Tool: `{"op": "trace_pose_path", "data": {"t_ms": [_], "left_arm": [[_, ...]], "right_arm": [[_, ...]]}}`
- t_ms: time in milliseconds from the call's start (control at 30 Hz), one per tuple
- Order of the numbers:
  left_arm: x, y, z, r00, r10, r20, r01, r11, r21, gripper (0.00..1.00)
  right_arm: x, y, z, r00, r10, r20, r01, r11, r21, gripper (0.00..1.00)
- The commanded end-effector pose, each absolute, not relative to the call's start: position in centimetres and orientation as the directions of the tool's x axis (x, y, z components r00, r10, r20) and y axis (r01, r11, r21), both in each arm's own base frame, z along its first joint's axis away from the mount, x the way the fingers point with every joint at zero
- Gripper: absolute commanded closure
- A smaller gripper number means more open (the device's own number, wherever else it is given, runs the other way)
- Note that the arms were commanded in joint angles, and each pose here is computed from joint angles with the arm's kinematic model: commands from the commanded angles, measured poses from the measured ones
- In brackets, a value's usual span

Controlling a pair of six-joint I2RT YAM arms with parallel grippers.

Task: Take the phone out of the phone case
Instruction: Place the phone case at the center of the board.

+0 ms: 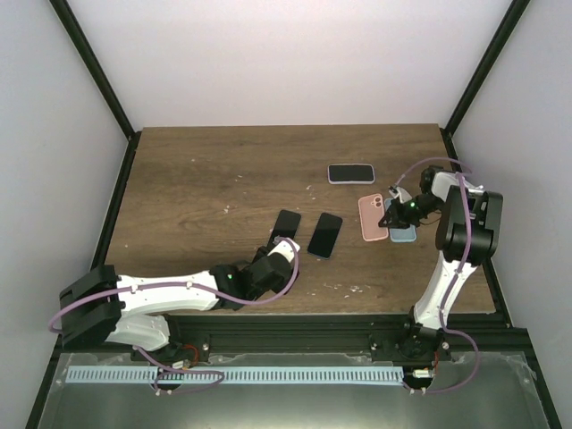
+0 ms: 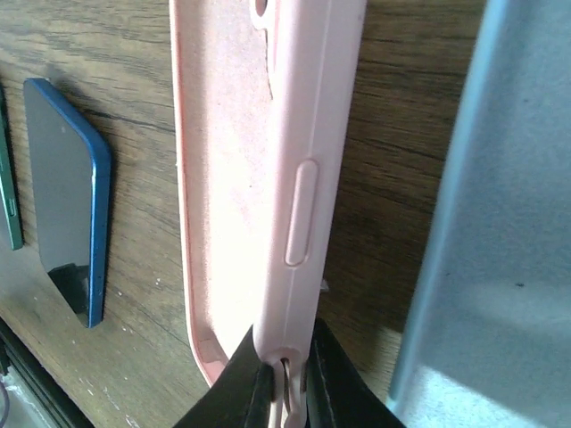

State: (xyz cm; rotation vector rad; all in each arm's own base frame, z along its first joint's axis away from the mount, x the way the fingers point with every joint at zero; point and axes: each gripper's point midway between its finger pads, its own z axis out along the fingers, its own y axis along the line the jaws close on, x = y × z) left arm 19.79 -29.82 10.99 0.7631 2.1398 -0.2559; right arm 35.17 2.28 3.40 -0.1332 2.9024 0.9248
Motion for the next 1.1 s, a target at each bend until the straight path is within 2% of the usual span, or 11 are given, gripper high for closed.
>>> {"op": "trace_pose_path", "data": {"t_ms": [0, 67, 400, 633, 800, 1067], "left_arm": [[19.6, -30.3, 11.2, -0.478, 0.393, -0.786, 0.602, 0.798, 0.033, 0.27], [19.6, -30.2, 11.1, -0.48, 0.39, -0.786, 0.6, 0.799, 0.03, 0.27], [19.5, -29.8, 10.6, -0.484, 0.39, -0.783, 0.593, 0.805, 0.034, 0.27], [19.6, -29.8, 11.0, -0.479, 0.378, -0.792, 0.59, 0.807, 0.029, 0.27], [19.4, -29.6, 11.4, -0.487, 0.36, -0.795, 0.587, 0.81, 0.007, 0.26], [18.9, -29.3, 12.6, -0.516, 0.301, -0.802, 0.575, 0.815, -0.065, 0.21]], "right_arm": [[35.8, -0.7, 2.2, -0.994, -0.063, -0.093, -0.099, 0.878, 0.469, 0.95], [35.8, -0.6, 2.2, -0.993, -0.064, -0.098, -0.103, 0.874, 0.474, 0.89], [35.7, -0.5, 3.7, -0.988, -0.07, -0.137, -0.127, 0.876, 0.466, 0.71], [36.3, -0.6, 7.6, -0.976, -0.106, -0.189, -0.182, 0.876, 0.447, 0.61], [39.3, 0.1, 11.9, -0.917, -0.228, -0.328, -0.356, 0.841, 0.409, 0.5], [48.5, 1.4, 13.3, -0.812, -0.328, -0.483, -0.463, 0.866, 0.189, 0.2]]}}
